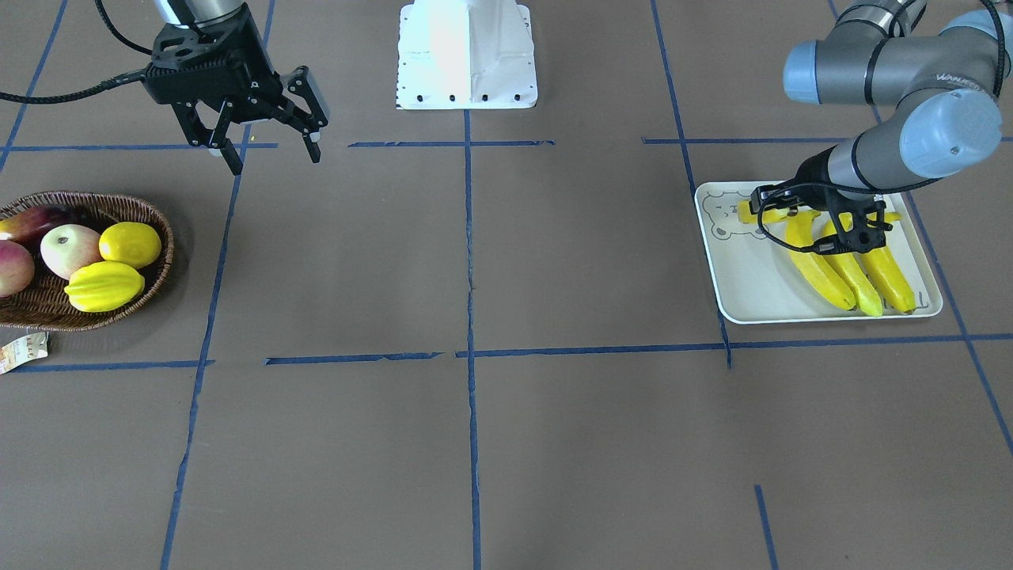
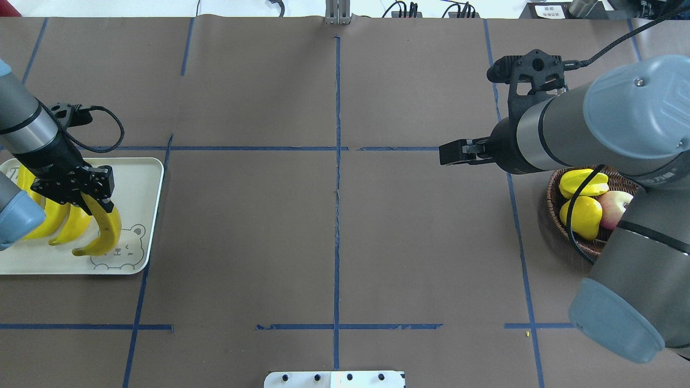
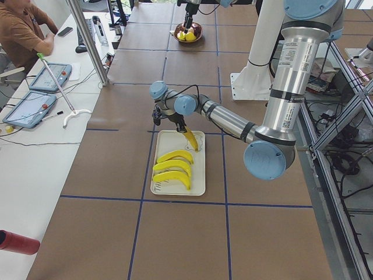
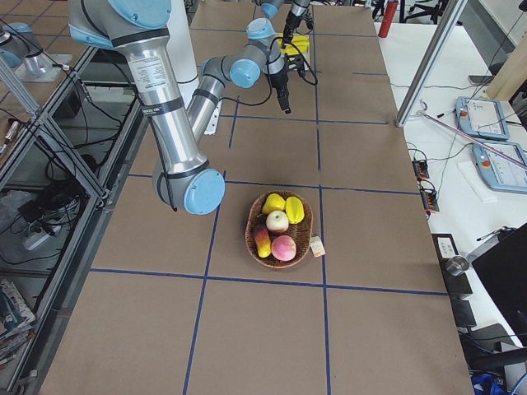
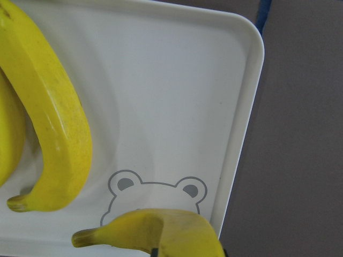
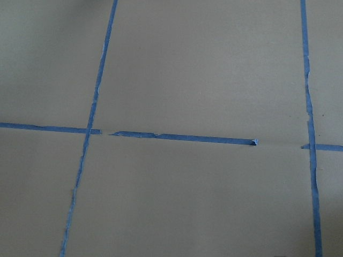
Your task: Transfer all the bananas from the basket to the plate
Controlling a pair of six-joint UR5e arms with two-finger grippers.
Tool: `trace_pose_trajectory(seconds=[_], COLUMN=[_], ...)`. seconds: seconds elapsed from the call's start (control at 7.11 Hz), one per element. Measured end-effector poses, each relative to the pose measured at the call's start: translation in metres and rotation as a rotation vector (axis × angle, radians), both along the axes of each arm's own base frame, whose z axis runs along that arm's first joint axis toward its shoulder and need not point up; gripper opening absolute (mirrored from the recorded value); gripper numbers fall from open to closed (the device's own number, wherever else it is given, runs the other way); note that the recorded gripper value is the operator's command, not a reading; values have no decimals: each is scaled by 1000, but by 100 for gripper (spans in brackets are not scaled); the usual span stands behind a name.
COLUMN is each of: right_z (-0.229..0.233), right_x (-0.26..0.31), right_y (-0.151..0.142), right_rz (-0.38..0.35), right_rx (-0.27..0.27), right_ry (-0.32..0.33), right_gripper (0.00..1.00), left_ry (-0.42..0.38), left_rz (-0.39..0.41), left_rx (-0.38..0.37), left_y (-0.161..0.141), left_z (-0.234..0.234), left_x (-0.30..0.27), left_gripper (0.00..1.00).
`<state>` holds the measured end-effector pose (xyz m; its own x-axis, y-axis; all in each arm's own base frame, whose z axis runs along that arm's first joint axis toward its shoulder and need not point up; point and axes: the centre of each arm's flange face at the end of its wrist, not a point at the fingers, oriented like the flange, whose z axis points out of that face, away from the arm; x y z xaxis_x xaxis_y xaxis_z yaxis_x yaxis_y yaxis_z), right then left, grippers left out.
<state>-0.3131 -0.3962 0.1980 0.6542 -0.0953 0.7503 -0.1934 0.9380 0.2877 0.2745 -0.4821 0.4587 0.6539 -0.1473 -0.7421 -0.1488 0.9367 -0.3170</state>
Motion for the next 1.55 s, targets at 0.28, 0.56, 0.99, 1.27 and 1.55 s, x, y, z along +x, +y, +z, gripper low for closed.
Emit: trace_pose_trajectory(seconds=[0.28,0.56,0.99,1.27,1.55], right_z=[0,-1,-4,-5,-3], right_x=[0,0,-1,0,6], right_y=[0,1,1,1,-4], right_rz=[0,-1,-5,-7,-3], right_rx=[0,1,3,4,12], right_ry=[-1,-3,-10,-13,-4], right_gripper=[100,100,100,100,100], left_ry=[-6,-8,-15,-9,-25], left_rz=[9,16,17,-24,-118], left_rx=[-8,-10,-7,10,55], left_y=[0,0,-4,-14,-38], left_z=[6,8,10,0,-12], left_x=[6,9,11,-7,-50], left_gripper=[26,74,100,100,100])
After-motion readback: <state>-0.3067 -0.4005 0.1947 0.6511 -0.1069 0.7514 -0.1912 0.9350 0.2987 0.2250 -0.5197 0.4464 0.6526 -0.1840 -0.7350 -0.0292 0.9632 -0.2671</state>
